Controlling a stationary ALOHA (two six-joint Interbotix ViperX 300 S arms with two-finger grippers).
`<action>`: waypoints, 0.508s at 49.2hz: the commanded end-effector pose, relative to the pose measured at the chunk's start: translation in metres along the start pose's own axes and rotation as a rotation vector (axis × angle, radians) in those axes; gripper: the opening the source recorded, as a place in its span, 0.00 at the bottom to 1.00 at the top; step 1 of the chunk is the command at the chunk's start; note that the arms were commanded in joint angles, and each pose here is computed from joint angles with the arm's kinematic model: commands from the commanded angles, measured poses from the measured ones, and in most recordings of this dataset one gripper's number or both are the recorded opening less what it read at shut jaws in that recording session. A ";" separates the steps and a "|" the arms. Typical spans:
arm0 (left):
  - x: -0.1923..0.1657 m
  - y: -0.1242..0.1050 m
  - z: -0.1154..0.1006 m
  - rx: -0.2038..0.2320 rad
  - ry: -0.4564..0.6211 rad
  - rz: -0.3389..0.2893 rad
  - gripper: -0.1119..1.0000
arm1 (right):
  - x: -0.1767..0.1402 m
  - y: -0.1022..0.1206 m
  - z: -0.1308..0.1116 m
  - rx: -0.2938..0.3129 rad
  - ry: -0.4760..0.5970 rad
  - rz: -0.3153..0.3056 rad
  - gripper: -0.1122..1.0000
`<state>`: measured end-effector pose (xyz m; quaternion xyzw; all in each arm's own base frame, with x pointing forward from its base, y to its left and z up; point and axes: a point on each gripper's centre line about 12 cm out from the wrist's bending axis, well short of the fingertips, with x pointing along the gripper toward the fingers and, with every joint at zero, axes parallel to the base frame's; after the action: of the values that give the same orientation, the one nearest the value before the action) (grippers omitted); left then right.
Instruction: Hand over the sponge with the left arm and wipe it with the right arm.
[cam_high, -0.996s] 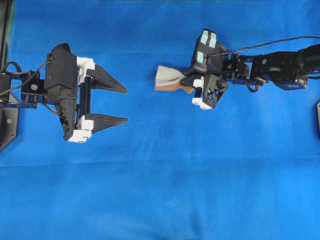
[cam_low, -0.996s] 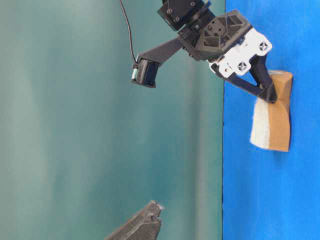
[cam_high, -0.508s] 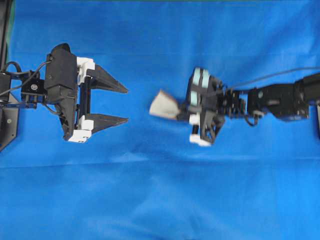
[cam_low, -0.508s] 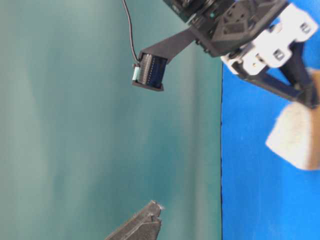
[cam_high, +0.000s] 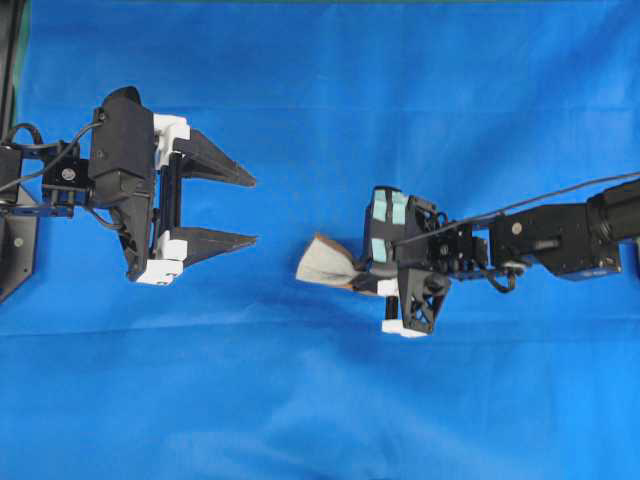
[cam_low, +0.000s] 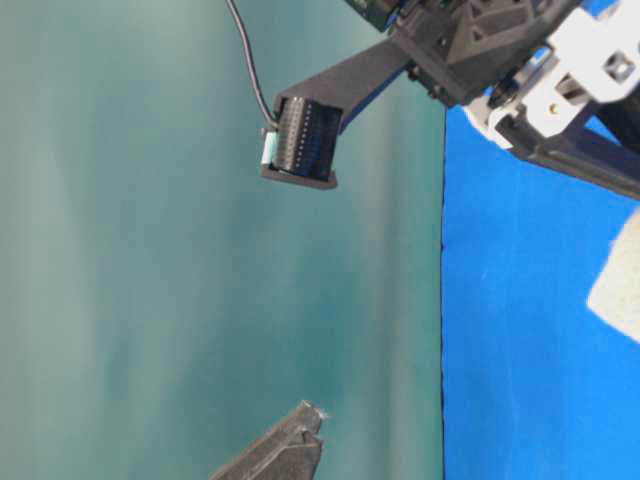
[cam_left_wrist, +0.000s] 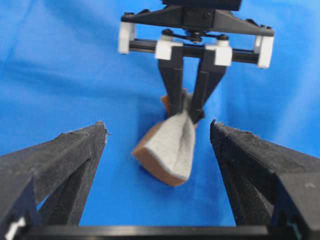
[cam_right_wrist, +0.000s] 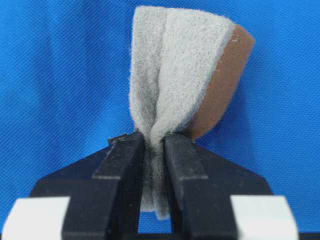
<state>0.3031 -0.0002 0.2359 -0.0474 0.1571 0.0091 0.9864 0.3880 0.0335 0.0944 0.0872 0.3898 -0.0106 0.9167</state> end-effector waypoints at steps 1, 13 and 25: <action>-0.001 -0.001 0.006 0.000 -0.023 -0.003 0.82 | -0.004 -0.015 0.009 0.015 -0.021 -0.025 0.27; -0.001 -0.001 0.006 0.000 -0.021 -0.003 0.82 | -0.011 -0.087 0.015 0.075 -0.043 -0.152 0.27; 0.000 -0.001 0.004 0.000 -0.014 -0.003 0.82 | -0.022 -0.141 0.019 0.135 -0.085 -0.247 0.27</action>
<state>0.3031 -0.0002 0.2344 -0.0474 0.1594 0.0092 0.9860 0.3776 -0.0882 0.0933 0.0963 0.3713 -0.1307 0.9142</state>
